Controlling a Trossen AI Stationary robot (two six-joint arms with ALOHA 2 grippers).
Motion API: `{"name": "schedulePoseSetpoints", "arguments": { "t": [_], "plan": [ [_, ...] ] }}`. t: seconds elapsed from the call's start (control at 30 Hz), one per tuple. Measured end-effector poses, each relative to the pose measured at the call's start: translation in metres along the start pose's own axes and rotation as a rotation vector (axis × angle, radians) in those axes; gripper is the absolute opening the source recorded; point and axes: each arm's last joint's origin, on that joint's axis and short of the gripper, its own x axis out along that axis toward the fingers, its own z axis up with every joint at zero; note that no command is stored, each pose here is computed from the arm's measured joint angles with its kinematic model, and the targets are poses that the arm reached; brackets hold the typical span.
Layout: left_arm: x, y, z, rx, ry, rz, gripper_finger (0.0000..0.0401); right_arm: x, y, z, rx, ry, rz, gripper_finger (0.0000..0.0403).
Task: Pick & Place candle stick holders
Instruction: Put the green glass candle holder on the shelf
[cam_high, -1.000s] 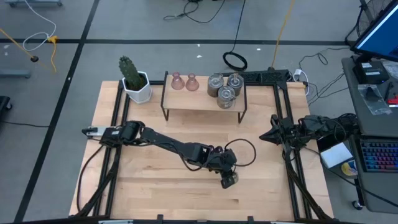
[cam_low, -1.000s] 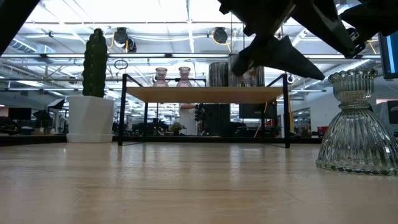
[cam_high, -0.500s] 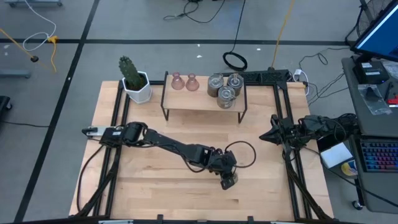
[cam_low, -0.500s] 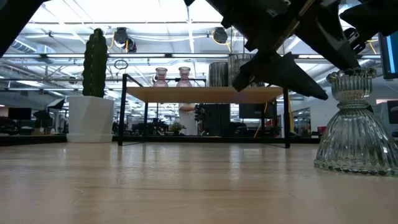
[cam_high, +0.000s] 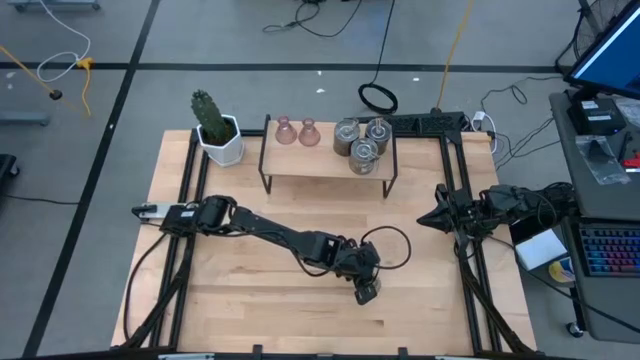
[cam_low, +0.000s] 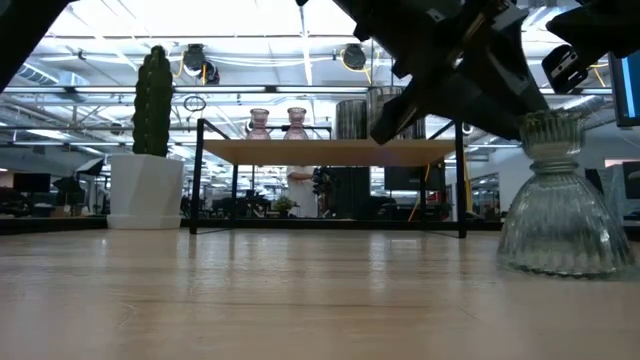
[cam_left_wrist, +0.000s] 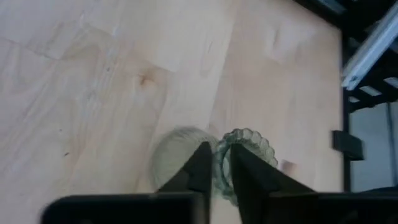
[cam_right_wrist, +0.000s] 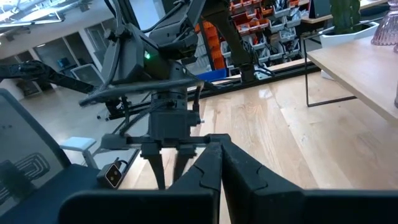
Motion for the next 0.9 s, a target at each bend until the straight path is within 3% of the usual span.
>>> {"name": "schedulePoseSetpoints", "arguments": {
  "t": [0.07,0.57,0.77,0.9],
  "plan": [
    [-0.001,-0.001,0.001,-0.002,-0.001,-0.006,0.0021,0.000,0.000,0.000,0.000,0.000,0.000,0.0000],
    [-0.023,-0.002,0.004,-0.026,0.044,0.018,0.0017,0.000,0.000,0.000,0.011,0.000,0.000,0.0000],
    [-0.068,-0.005,0.011,-0.059,0.111,0.072,0.0015,0.000,0.000,0.000,0.011,-0.003,0.001,0.0000],
    [-0.117,-0.007,0.024,-0.086,0.062,0.113,0.0015,0.000,0.000,0.000,0.009,-0.004,0.002,0.0000]
  ]
}}
